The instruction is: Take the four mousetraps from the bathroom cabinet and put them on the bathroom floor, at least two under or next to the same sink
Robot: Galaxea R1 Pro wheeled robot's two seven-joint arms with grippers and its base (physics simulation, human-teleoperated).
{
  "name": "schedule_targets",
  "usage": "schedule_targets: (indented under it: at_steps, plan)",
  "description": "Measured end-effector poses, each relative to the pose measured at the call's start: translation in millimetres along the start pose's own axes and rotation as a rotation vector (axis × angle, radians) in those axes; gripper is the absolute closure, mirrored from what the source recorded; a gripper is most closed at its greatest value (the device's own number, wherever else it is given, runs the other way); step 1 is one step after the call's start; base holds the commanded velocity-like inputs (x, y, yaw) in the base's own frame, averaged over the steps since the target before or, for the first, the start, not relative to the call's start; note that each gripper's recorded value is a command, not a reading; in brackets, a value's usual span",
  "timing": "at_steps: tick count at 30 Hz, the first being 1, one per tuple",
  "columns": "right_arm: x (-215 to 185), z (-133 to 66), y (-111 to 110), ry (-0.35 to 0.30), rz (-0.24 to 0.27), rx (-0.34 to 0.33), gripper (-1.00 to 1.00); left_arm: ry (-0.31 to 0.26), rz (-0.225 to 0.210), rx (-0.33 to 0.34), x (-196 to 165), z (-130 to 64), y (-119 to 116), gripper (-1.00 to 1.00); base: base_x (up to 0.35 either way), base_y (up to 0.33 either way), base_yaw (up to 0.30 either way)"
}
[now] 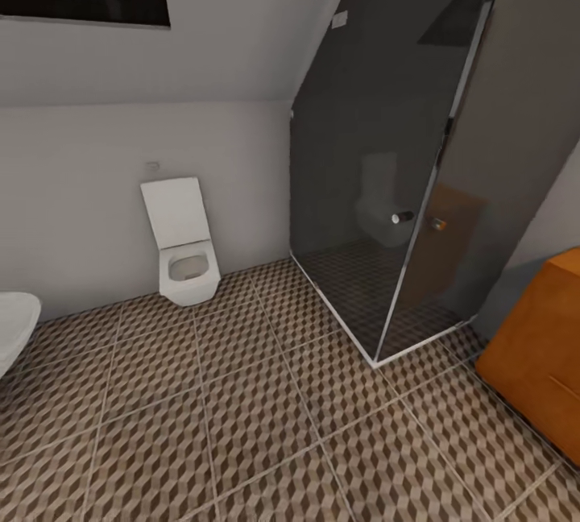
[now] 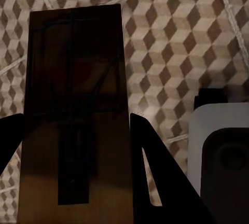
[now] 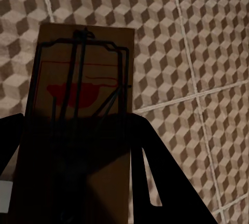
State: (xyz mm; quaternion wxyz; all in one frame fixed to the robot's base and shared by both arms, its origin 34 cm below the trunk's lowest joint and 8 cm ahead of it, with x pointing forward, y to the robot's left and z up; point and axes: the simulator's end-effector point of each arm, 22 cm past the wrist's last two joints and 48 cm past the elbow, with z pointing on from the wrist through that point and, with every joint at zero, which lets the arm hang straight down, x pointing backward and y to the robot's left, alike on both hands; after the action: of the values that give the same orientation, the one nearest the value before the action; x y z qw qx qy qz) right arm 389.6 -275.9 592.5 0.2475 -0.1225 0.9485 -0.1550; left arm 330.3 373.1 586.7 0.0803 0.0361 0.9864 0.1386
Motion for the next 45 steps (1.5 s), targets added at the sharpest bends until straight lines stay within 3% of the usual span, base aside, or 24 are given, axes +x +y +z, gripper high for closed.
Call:
schedule_targets:
  at_steps: [33, 42, 45]
  plan:
    - [9, 0.8, 2, 0.019, -0.003, -0.005, 1.0, 0.022, 0.006, 0.004, 9, 2.4, -2, 1.0, 0.0, 0.0, 0.272]
    - [14, 2.8, -10, 0.034, 0.025, 0.027, 1.0, 0.026, 0.006, 0.002, 10, 3.3, -2, 1.0, 0.0, 0.0, 0.273]
    - [19, 3.7, -18, 0.055, 0.08, 0.057, 1.0, 0.028, 0.006, 0.003, 11, 3.4, -2, 1.0, 0.0, 0.0, 0.274]
